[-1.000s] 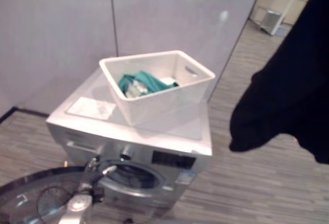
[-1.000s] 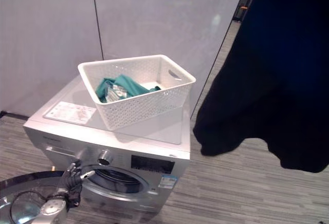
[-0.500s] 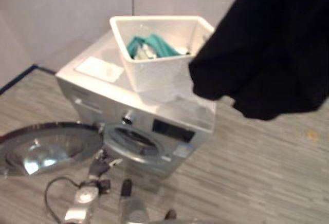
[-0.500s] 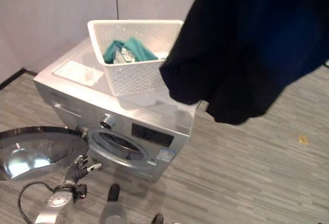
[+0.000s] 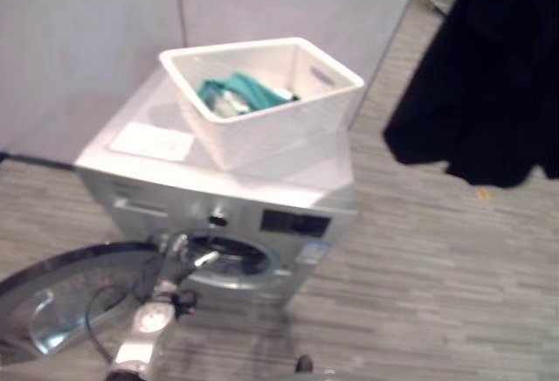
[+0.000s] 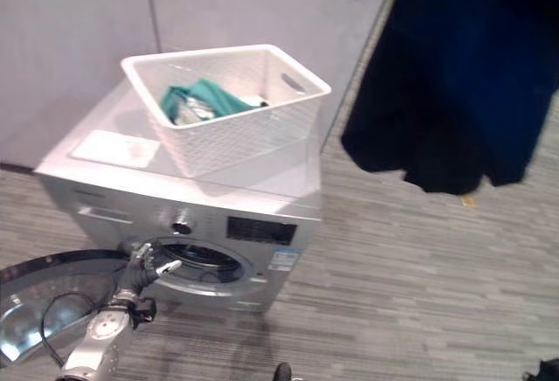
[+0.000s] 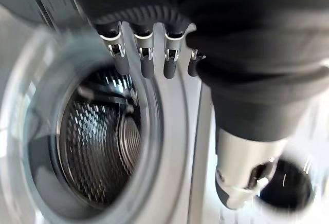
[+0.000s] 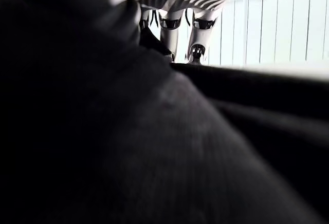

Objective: Grab the laundry basket,head to the washer,open it,put in the laundry and shut it.

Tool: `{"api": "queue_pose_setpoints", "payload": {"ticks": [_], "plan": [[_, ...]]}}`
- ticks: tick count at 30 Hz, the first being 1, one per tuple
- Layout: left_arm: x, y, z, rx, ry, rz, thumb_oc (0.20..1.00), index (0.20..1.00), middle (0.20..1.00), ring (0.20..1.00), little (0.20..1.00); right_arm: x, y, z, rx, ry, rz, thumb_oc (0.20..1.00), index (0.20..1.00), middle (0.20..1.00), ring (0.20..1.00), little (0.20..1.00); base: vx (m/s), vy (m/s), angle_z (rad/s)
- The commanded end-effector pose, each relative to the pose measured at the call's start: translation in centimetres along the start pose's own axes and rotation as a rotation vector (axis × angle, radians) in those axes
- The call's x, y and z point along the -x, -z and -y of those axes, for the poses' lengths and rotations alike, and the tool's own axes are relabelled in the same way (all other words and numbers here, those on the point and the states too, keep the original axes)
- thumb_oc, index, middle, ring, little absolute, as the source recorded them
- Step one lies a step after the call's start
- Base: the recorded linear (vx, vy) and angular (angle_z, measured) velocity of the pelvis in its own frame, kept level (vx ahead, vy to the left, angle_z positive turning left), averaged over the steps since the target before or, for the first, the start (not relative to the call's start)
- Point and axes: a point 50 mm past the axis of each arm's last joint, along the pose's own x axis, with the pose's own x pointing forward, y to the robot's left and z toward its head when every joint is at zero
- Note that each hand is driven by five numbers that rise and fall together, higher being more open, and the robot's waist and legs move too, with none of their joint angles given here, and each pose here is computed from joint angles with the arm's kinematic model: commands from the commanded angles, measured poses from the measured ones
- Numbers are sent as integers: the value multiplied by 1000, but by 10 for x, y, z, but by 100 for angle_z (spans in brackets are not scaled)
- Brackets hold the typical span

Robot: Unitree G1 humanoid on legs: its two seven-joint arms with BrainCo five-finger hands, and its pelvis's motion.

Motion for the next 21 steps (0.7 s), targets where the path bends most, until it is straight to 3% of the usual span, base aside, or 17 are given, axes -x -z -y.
{"api": "queue_pose_setpoints", "payload": {"ticks": [1,5,10,15,17,21], "plan": [[-2,-19,4,-48,64,106,1000,1000,1000,1000,1000,-2,25,9,105,1,-74,200,200,200,200,200,-193,374,-16],[0,-51,-20,-264,21,253,1000,1000,1000,1000,1000,-4,28,15,165,2,-66,200,200,200,200,200,-198,341,-38],[0,-142,-30,-511,-57,611,1000,1000,1000,1000,1000,-15,22,26,202,31,-15,200,200,200,200,200,-201,133,-18],[24,-191,-26,-570,-88,845,1000,1000,1000,1000,1000,-16,27,31,218,41,-21,200,200,200,200,200,-36,-80,56],[46,-216,-25,-513,-103,985,1000,1000,1000,1000,1000,-16,22,21,190,6,-20,200,200,200,200,200,-102,-213,-17],[55,-228,-15,-430,-52,1052,1000,1000,1000,1000,1000,-18,13,19,189,-7,21,200,200,200,200,200,-24,-114,0]]}}
